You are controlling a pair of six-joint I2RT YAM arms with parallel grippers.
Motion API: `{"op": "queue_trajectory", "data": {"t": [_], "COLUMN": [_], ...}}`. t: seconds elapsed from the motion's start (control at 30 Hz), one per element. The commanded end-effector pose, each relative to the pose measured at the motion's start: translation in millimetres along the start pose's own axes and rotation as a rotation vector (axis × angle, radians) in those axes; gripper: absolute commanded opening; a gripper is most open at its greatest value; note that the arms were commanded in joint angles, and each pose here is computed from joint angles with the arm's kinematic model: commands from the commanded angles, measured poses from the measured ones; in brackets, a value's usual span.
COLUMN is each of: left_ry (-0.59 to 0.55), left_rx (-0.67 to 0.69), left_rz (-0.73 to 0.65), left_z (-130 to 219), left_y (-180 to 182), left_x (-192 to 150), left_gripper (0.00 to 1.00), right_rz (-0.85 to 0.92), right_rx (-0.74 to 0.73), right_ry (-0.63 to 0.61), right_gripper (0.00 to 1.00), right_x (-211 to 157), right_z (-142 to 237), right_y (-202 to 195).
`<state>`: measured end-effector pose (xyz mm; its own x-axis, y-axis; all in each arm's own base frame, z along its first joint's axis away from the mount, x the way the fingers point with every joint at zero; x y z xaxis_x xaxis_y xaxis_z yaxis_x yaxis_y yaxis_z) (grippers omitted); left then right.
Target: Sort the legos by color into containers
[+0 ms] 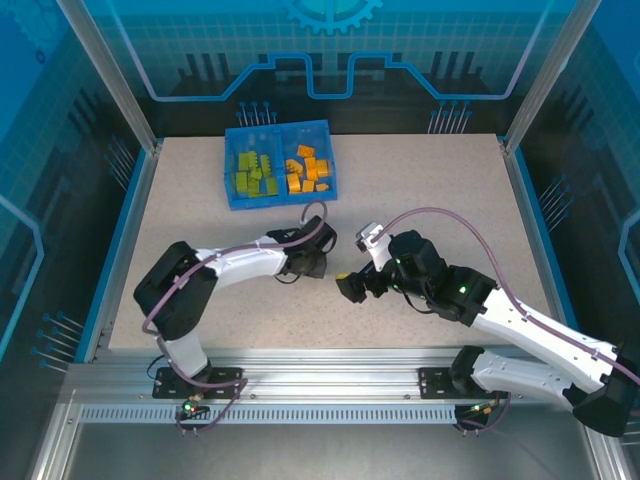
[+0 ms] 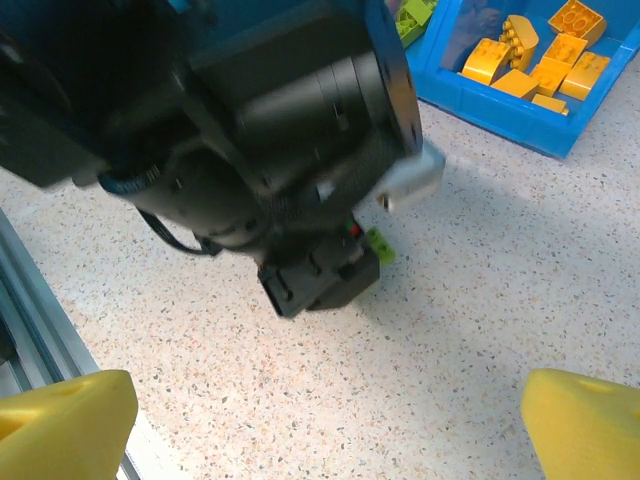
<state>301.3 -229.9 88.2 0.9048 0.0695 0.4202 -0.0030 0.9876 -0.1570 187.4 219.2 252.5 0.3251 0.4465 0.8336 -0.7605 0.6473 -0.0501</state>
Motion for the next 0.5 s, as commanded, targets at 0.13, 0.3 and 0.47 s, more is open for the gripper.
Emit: {"op": "queue_trajectory", "data": {"t": [0.13, 0.3, 0.47], "left_ry": [-0.234, -0.373, -0.438], "left_rx": [-0.021, 0.010, -0.017], "left_rz": [0.206, 0.320, 0.469], "left_z": [50, 76, 87], "left_y": [33, 67, 101], "left_x": [68, 124, 181], "left_gripper": [0.30, 0.30, 0.31], "right_rz": [-0.027, -0.027, -0.029], "right_rx": [0.000, -0.001, -0.002], "right_ry": [-0.018, -0.016, -0.017], "right_gripper": [1.00, 1.00, 1.00], "right_x": [1, 1, 2], "right_z": [1, 1, 2], "right_y": [-2, -2, -3]}}
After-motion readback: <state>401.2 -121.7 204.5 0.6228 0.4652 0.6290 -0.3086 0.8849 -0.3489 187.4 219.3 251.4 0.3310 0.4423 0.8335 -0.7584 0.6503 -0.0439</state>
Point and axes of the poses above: each hand's point on the last joint's axis, 136 mm out from that joint toward the fingers, its own z axis back along the fingers, its own y axis along the line the jaws close on, x = y × z, the point moved 4 cm from there along z, back along the fingers, and after that the axes turned 10 degrees about z, right-handed, at the moved point
